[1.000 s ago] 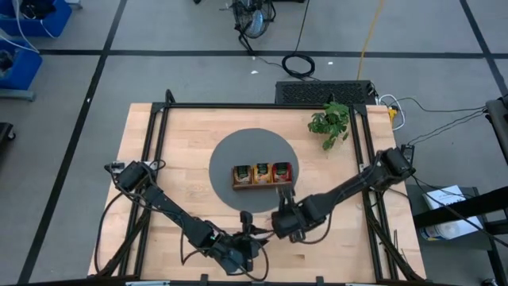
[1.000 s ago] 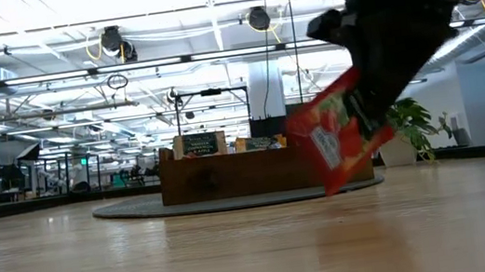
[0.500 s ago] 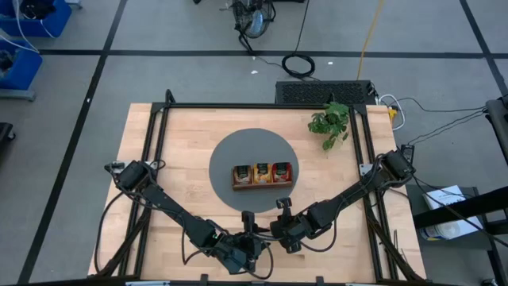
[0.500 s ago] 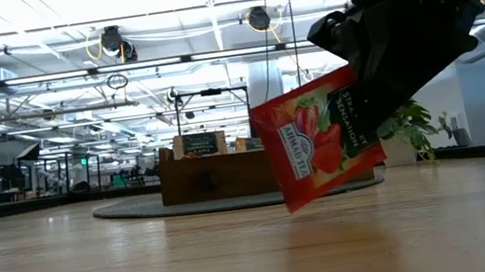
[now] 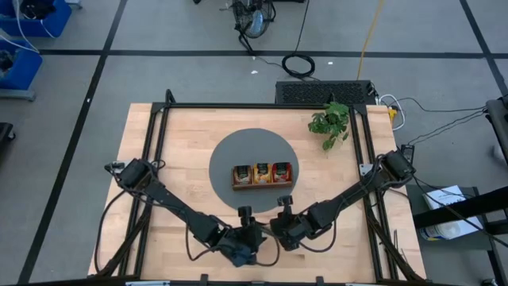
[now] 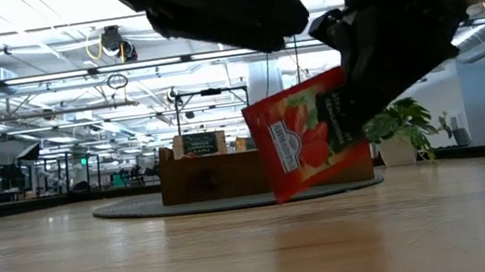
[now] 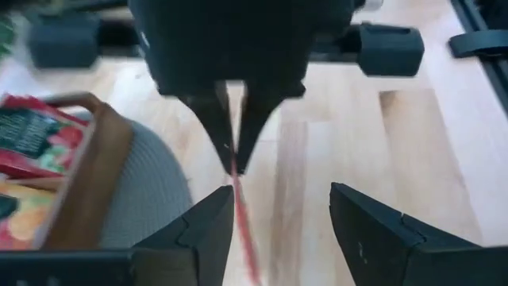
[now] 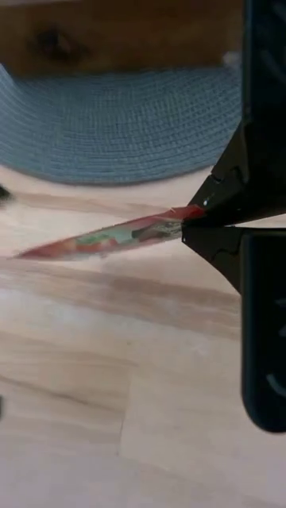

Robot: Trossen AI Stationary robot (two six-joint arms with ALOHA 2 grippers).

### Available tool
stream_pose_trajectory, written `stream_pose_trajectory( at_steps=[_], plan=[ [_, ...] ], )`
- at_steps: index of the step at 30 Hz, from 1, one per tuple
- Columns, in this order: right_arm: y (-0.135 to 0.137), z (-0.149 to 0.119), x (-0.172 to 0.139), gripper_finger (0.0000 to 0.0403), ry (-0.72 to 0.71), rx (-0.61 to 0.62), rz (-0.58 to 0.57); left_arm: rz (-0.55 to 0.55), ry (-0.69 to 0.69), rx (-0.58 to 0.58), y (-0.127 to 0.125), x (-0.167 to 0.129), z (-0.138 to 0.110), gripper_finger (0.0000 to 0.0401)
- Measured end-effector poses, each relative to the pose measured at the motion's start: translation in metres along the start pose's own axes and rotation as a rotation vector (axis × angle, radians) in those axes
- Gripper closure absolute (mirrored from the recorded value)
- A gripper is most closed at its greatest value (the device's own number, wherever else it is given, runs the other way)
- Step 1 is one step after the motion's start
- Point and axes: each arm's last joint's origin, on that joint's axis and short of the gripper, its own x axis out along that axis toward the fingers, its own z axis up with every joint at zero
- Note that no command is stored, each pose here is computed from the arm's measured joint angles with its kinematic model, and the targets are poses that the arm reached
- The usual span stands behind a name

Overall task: Pick & Place Tea
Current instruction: Put the red tea sachet into the right section of the wooden organizer

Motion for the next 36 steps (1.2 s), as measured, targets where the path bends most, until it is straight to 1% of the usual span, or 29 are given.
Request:
stream_pose_trajectory(
  at_steps=[4,7,11,13,16,22,26,30,36],
  plan=[
    [0.003,0.002,-0.009,0.0403,-0.038,-0.006,-0.023,-0.047,0.031,-0.034,0.006,0.005,0.002,0.0188],
    [0.005,0.003,-0.016,0.0403,-0.061,-0.013,-0.026,-0.080,0.042,-0.020,0.008,0.007,0.003,0.0187],
    [0.005,0.005,-0.018,0.0403,-0.078,-0.012,-0.025,-0.076,0.044,0.006,0.011,0.009,0.004,0.0187],
    [0.005,0.004,-0.018,0.0403,-0.083,-0.017,-0.043,-0.071,0.052,0.019,0.013,0.010,0.003,0.0191],
    [0.006,0.006,-0.019,0.0403,-0.102,-0.023,-0.040,-0.060,0.070,0.031,0.015,0.011,0.002,0.0207],
    [0.009,0.008,-0.020,0.0403,-0.126,-0.028,-0.032,-0.051,0.077,0.054,0.017,0.012,0.001,0.0252],
    [0.010,0.007,-0.020,0.0403,-0.119,-0.020,-0.031,-0.023,0.048,0.101,0.012,0.008,0.003,0.0266],
    [0.014,0.008,-0.024,0.0403,-0.140,-0.017,-0.020,0.013,0.035,0.130,0.004,-0.002,0.011,0.0257],
    [0.017,0.008,-0.025,0.0403,-0.147,-0.022,-0.014,0.017,0.073,0.151,0.005,-0.005,0.011,0.0221]
  ],
)
